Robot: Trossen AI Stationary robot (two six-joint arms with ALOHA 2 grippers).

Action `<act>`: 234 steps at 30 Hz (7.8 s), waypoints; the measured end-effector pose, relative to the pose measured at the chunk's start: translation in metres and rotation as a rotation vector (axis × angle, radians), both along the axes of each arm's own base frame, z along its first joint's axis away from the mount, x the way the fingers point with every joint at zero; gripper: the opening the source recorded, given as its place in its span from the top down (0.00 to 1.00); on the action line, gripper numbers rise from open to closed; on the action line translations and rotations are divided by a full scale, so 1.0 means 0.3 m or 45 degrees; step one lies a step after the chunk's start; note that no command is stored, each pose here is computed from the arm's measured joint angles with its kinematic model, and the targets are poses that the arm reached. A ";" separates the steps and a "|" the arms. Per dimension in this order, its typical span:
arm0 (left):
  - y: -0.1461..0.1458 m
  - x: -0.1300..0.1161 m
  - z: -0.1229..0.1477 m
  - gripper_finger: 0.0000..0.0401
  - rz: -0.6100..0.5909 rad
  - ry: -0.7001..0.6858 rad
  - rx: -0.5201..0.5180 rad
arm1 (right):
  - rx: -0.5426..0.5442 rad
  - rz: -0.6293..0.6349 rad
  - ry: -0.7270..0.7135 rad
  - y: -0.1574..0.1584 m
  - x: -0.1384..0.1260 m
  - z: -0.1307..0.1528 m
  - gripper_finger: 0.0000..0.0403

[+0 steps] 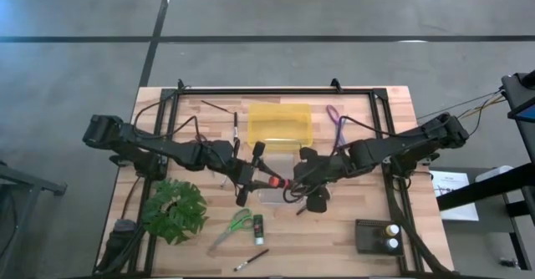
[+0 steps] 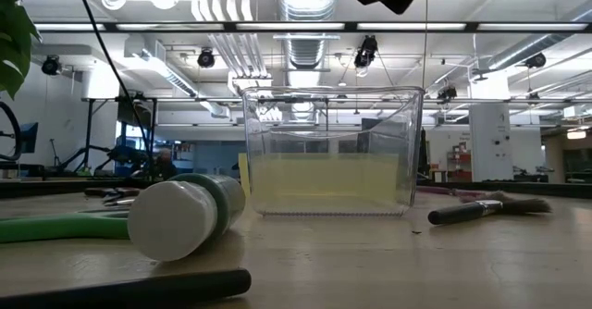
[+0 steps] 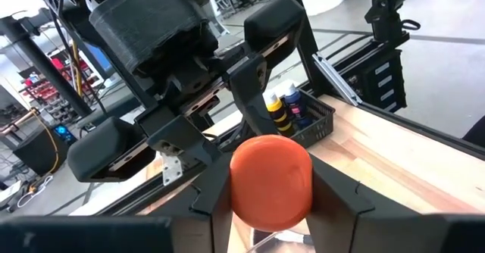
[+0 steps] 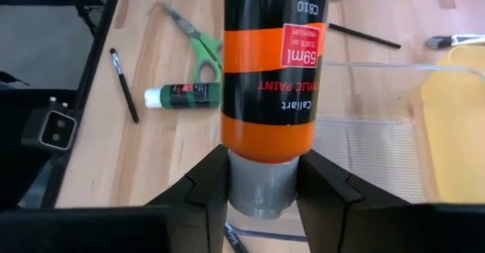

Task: Pick & Place Paint Supplies
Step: Put the orange paint bottle into the black bin

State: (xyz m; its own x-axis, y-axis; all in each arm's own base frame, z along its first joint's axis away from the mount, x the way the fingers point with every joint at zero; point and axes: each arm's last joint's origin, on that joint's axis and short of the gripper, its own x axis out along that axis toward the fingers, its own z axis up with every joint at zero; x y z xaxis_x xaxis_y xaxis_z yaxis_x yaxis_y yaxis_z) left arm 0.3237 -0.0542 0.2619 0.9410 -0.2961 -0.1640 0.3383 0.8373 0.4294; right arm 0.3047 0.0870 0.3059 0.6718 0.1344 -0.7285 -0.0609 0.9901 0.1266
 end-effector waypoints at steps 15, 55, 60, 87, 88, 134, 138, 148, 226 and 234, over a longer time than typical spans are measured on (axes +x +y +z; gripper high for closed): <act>0.036 -0.013 -0.007 0.68 0.165 0.096 0.005 | -0.286 -0.015 -0.044 0.045 -0.030 0.044 0.14; 0.095 -0.024 0.151 0.64 0.005 -0.204 -0.951 | -1.966 -0.025 -0.211 0.423 -0.089 0.056 0.46; 0.094 -0.024 0.153 0.65 0.002 -0.208 -0.955 | -1.958 -0.079 -0.223 0.418 -0.101 0.083 0.46; 0.090 -0.027 0.160 0.65 -0.031 -0.229 -0.957 | -1.859 -0.169 -0.271 0.352 -0.047 0.134 0.47; 0.091 -0.027 0.160 0.65 -0.031 -0.230 -0.954 | -1.859 -0.167 -0.271 0.352 -0.047 0.133 0.49; 0.170 -0.087 0.110 0.03 0.451 0.047 -0.496 | -1.625 -0.290 -0.505 0.509 -0.197 0.132 0.72; 0.170 -0.090 0.111 0.06 0.451 0.049 -0.497 | -1.395 -0.179 -0.620 0.524 -0.193 0.123 0.72; 0.170 -0.104 0.107 0.08 0.463 0.107 -0.489 | -0.800 0.032 -0.467 0.471 -0.171 0.095 0.72; 0.171 -0.116 0.113 0.08 0.472 0.116 -0.495 | 0.117 -0.231 1.422 0.359 -0.457 -0.300 0.72; 0.171 -0.116 0.113 0.08 0.476 0.115 -0.495 | 0.124 -0.234 1.411 0.358 -0.457 -0.313 0.72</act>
